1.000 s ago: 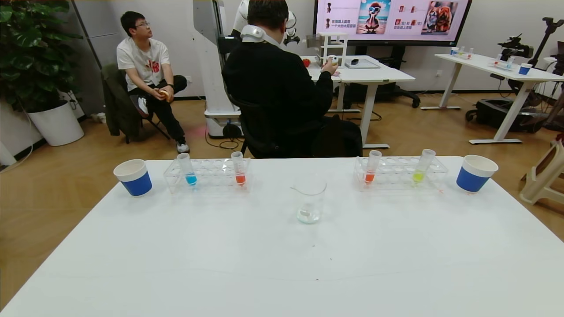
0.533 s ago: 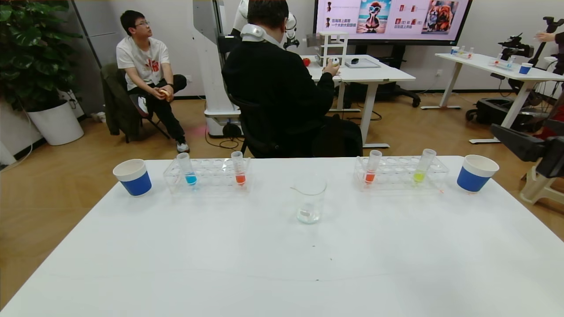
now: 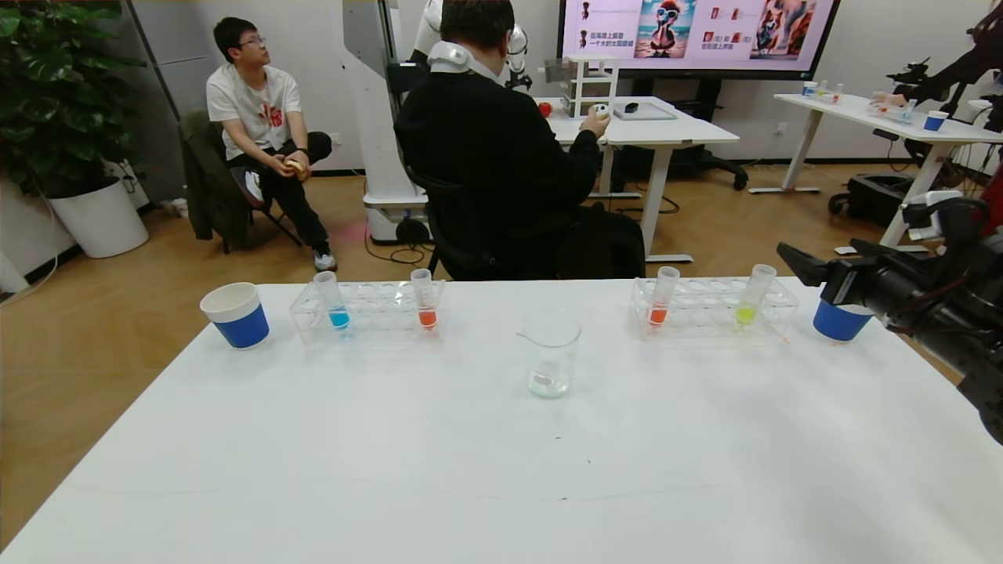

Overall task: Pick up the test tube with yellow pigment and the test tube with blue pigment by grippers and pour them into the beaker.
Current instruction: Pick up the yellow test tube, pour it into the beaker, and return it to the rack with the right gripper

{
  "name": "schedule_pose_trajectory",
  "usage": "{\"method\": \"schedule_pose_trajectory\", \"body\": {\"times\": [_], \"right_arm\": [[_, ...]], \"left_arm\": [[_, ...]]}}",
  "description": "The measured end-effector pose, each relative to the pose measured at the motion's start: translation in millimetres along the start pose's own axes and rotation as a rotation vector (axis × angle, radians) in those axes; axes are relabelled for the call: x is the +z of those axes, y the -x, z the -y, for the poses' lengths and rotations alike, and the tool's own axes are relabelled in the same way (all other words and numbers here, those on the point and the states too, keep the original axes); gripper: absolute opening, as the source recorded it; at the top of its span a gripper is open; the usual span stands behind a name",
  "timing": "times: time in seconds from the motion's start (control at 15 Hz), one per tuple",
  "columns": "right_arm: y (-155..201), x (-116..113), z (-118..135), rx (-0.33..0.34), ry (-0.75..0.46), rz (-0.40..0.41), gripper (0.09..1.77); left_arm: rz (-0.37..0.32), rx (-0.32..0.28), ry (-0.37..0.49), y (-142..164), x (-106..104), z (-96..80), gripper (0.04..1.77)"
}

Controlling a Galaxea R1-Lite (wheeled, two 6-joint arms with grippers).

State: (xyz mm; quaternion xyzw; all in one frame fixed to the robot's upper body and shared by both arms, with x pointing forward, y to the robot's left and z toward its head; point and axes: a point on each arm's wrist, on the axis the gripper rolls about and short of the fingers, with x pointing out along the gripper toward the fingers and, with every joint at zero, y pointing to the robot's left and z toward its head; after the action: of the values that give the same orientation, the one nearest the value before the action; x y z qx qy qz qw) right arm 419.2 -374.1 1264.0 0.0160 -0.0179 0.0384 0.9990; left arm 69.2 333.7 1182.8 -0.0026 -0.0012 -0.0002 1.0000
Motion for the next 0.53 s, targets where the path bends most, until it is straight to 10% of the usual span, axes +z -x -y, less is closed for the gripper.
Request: {"method": "schedule_pose_trajectory", "body": {"times": [0.53], "right_arm": [[-39.1, -81.6, 13.9, -0.007, -0.022, -0.055, 1.73]], "left_arm": [[0.0, 0.0, 0.0, 0.0, 0.0, 0.0, 1.75]]}}
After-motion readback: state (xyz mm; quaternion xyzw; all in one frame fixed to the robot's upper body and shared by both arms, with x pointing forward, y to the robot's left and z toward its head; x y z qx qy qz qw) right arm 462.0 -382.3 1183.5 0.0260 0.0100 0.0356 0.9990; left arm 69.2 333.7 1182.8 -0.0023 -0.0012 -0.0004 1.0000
